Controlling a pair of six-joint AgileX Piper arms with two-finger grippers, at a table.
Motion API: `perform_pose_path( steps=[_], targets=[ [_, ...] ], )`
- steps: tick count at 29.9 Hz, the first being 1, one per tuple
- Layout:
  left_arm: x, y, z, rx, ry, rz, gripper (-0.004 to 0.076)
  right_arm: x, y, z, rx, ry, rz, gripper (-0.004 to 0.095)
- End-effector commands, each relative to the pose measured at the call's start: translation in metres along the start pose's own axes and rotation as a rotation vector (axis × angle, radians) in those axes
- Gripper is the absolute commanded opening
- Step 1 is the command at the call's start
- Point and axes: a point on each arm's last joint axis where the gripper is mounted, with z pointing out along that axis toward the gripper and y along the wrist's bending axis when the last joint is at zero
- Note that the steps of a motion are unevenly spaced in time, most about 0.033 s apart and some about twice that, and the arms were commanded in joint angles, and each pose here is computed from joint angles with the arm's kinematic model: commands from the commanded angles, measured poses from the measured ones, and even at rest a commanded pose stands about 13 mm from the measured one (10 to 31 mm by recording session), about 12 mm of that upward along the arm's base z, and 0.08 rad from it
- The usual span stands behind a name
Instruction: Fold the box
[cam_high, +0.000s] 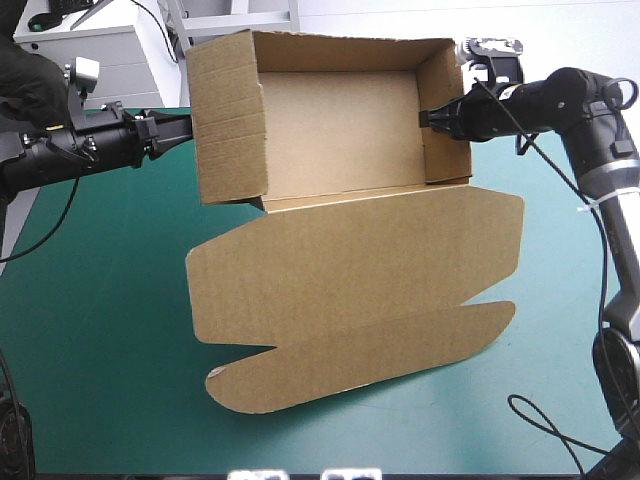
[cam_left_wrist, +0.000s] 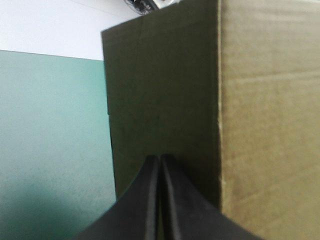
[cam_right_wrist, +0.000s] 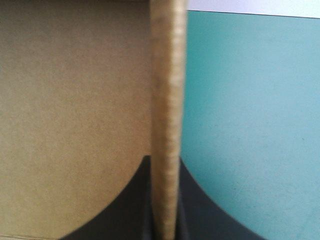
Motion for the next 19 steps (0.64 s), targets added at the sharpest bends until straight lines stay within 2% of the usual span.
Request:
perform_pose_path(
  steps=[1, 11, 19],
  targets=[
    [0.005, -0.033, -0.013, 0.018, 0.045, 0.049, -0.0008, -0.017, 0.020, -0.020, -0.039, -0.155, 0.008, -0.0017],
    [0.010, -0.044, -0.005, 0.050, 0.073, 0.054, -0.0008, -0.016, 0.035, -0.006, -0.069, -0.156, 0.002, -0.0017],
    [0.013, -0.050, 0.004, 0.063, 0.078, 0.065, -0.0004, -0.016, 0.037, -0.005, -0.046, -0.158, 0.009, -0.0017]
  ],
)
